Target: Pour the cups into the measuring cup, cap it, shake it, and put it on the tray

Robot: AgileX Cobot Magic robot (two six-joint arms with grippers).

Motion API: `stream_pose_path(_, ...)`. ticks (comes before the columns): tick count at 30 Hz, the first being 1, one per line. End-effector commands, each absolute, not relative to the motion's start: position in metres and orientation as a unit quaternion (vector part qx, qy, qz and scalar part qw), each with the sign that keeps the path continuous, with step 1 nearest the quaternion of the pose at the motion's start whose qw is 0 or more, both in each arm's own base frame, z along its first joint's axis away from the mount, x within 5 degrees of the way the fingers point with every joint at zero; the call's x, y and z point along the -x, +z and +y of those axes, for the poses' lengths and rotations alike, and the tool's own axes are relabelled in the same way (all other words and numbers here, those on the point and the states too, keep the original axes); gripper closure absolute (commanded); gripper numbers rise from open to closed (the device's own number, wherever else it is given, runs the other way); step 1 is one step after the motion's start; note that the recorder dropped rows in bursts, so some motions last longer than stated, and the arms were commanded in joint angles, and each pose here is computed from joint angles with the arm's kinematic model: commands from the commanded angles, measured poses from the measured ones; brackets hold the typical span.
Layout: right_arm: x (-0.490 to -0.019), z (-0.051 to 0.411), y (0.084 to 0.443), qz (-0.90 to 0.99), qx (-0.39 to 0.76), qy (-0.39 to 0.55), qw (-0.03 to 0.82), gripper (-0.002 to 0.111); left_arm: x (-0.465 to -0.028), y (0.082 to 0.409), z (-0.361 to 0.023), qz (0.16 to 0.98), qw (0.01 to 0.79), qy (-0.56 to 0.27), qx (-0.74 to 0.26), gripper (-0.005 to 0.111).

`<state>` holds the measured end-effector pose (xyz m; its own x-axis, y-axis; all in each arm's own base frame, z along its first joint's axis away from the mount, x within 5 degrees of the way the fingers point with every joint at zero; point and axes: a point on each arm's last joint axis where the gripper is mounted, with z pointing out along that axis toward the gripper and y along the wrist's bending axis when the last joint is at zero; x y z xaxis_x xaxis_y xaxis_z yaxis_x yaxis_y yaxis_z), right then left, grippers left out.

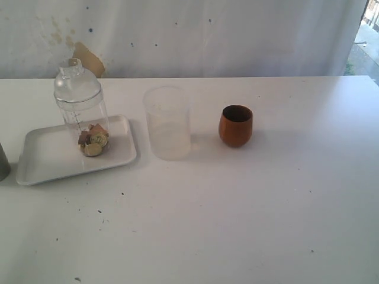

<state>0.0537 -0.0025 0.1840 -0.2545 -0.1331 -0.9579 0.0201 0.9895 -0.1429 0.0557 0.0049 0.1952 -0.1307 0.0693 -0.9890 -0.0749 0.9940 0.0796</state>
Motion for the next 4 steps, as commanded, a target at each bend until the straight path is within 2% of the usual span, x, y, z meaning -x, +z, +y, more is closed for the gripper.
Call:
stream_pose_path(1,-0.0535,-0.0028,0.1824,0.790,0.033,-0.064,0.609,0.108,-0.0557,0.1948,0.0047,0.747,0.663,0.055,-0.001,0.107)
stream_pose_path(4,-0.0535,-0.0028,0.1824,0.790,0.033,-0.064,0.609,0.108,-0.0557,0.1948,0.0047,0.747,0.663,0.055,-0.001,0.107)
